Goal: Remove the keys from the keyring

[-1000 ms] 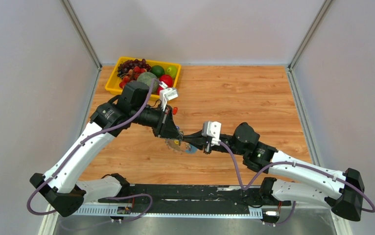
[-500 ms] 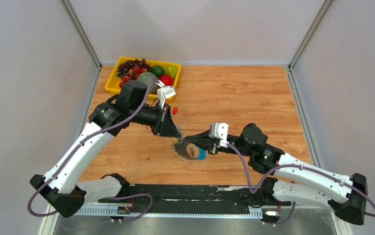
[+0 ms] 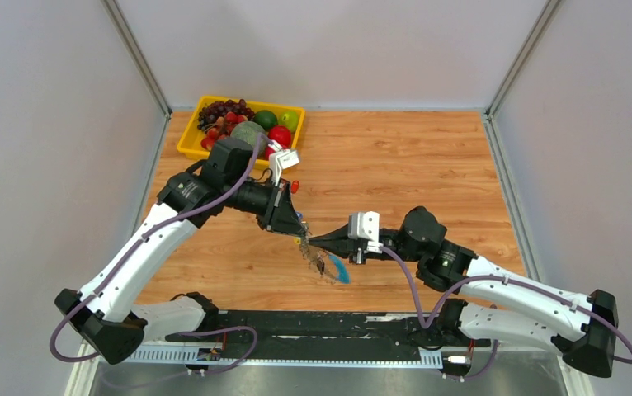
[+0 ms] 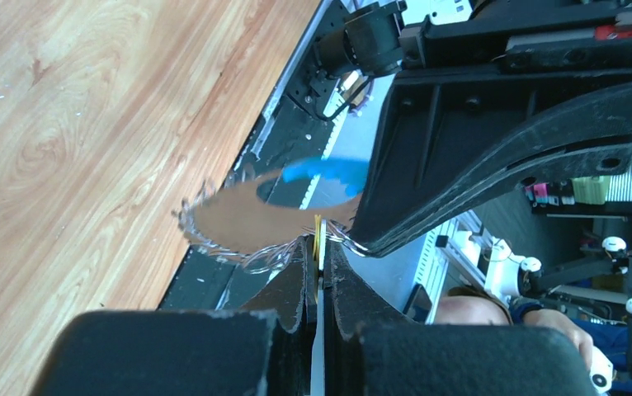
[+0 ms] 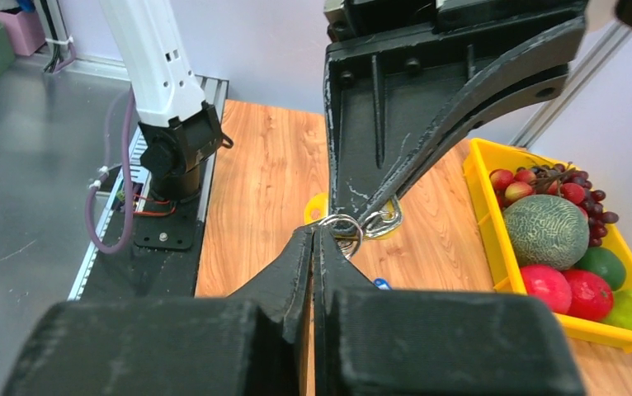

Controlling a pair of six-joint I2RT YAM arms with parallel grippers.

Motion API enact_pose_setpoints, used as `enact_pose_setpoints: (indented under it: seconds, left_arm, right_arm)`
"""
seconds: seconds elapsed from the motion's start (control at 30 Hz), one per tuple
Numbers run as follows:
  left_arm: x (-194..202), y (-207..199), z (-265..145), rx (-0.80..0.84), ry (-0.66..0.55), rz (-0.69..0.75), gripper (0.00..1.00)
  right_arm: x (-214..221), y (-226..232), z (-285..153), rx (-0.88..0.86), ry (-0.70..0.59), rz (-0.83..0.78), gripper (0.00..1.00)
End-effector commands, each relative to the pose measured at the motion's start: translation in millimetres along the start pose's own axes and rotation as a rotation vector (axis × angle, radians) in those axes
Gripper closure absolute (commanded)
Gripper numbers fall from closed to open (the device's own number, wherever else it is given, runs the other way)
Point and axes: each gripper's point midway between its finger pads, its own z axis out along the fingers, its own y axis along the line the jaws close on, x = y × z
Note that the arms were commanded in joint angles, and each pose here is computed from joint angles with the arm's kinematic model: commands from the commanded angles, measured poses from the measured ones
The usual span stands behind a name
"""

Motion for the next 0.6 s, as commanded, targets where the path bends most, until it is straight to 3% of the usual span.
enact_pose_setpoints:
  seconds: [0.0,0.07,0.13,0.57]
  left_arm:
    - [-14,-7,-2,0.035,-0.047,0.043,1.00]
    - [-15,-11,-5,0.037,-0.054,0.063,1.00]
    - [-16,-15,-9,0.039,-0.066,0.095,1.00]
    - [-16,-22,-17,0.037,-0.082,0.153,1.00]
  right_arm:
    - [-26,8,6,-0.075,-0.060,-0.036,0.93]
    - [-24,7,7,-0.071,-0.054,-0.035,0.77]
    - [-21,7,6,-0.065,-0.048,-0.037,0.73]
    - [-16,-18,3,0.084,-0.016,0.018,0.68]
